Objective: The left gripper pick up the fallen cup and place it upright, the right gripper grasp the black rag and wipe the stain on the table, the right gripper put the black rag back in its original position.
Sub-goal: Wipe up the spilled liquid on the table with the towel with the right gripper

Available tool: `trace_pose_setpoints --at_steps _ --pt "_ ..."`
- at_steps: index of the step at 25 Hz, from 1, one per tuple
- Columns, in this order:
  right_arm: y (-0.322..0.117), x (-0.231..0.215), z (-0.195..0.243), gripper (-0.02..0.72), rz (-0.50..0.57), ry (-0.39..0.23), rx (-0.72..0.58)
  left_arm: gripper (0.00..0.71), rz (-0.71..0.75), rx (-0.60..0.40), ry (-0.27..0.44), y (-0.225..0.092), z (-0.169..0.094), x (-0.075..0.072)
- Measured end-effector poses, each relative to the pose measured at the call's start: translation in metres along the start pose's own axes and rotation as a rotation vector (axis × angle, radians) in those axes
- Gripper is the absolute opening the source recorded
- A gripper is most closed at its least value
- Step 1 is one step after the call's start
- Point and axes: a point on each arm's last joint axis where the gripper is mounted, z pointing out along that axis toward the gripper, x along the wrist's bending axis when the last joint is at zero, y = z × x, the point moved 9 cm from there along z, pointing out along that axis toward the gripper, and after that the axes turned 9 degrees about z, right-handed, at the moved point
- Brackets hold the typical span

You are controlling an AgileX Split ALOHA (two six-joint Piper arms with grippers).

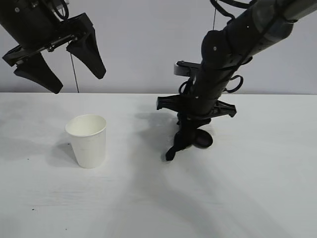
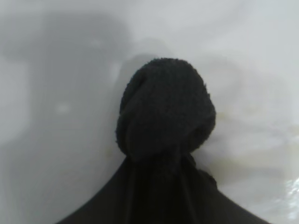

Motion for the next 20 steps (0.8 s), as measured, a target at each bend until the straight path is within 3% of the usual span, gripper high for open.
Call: trace_pose_setpoints --at_steps 10,16,20 --pt "0.023 -0.086 -0.003 0.122 0.058 -0.128 0.006 0.694 0.0 -0.023 0.011 0.004 0.0 0.002" --pt "0.015 -0.078 -0.004 0.122 -0.01 -0.128 0.048 0.694 0.0 -0.024 0.012 0.004 0.0 0.002" --pt "-0.002 -0.045 -0.008 0.121 -0.063 -0.091 0.103 0.694 0.0 -0.023 0.011 0.004 0.0 0.002"
